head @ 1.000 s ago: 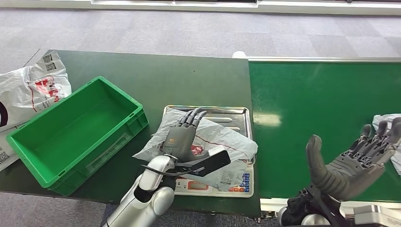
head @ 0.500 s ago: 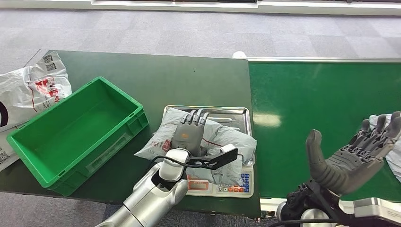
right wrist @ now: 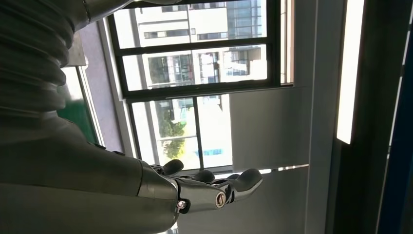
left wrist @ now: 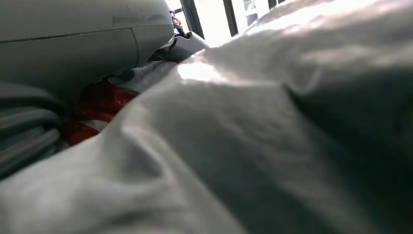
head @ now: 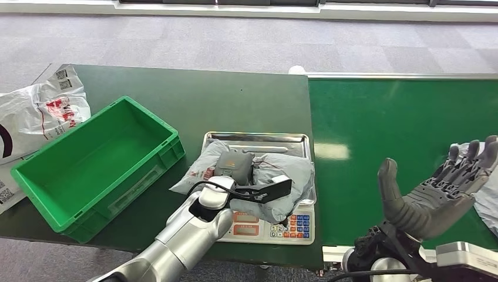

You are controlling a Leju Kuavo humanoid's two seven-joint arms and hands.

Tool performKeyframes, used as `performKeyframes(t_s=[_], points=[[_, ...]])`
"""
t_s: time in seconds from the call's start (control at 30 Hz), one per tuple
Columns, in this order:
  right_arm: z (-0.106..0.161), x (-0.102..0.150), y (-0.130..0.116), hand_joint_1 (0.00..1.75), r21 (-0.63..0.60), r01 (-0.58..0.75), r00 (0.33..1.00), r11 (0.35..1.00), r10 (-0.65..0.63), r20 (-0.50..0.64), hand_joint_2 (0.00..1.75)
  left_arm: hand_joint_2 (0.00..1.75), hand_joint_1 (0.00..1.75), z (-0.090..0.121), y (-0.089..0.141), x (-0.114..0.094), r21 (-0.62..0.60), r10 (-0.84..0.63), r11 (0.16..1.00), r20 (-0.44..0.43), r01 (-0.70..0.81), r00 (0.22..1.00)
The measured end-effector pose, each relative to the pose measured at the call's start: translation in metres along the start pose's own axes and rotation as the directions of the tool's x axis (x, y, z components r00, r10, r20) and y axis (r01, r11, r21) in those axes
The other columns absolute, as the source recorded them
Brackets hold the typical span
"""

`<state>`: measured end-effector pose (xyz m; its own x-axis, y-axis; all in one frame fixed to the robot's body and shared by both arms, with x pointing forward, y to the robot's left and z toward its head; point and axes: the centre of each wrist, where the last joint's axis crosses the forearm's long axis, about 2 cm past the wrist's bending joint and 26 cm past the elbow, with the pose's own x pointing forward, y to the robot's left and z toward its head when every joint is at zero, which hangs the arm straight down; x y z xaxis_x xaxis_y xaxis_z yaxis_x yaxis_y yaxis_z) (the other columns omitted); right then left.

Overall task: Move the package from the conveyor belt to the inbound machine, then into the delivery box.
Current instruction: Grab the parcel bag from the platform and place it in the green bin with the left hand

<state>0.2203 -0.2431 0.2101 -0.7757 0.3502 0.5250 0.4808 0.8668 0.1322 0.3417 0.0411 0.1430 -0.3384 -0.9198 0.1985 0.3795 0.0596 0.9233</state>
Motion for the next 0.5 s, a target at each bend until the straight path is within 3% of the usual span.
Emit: performKeyframes(t_s=[0.13,0.27,0.37,0.5], points=[[0.001,0.000,0.000,0.00,0.004,-0.008,1.000,1.000,0.008,0.000,1.75,1.75,1.75,0.001,0.006,-0.007,0.042,0.158,0.986,0.051,-0.160,0.986],[0.005,0.001,-0.005,0.00,0.009,-0.024,1.000,1.000,0.024,-0.010,1.75,1.75,1.75,0.008,0.022,-0.023,0.219,0.309,0.919,0.114,-0.328,0.944],[0.010,0.003,-0.011,0.00,0.011,-0.042,0.999,0.999,0.043,-0.021,1.75,1.75,1.75,0.022,0.047,-0.052,0.425,0.345,0.824,0.148,-0.374,0.927],[0.021,0.005,-0.021,0.00,0.013,-0.060,0.997,0.998,0.061,-0.051,1.75,1.75,1.75,0.047,0.080,-0.111,0.650,0.376,0.662,0.143,-0.374,0.915]])
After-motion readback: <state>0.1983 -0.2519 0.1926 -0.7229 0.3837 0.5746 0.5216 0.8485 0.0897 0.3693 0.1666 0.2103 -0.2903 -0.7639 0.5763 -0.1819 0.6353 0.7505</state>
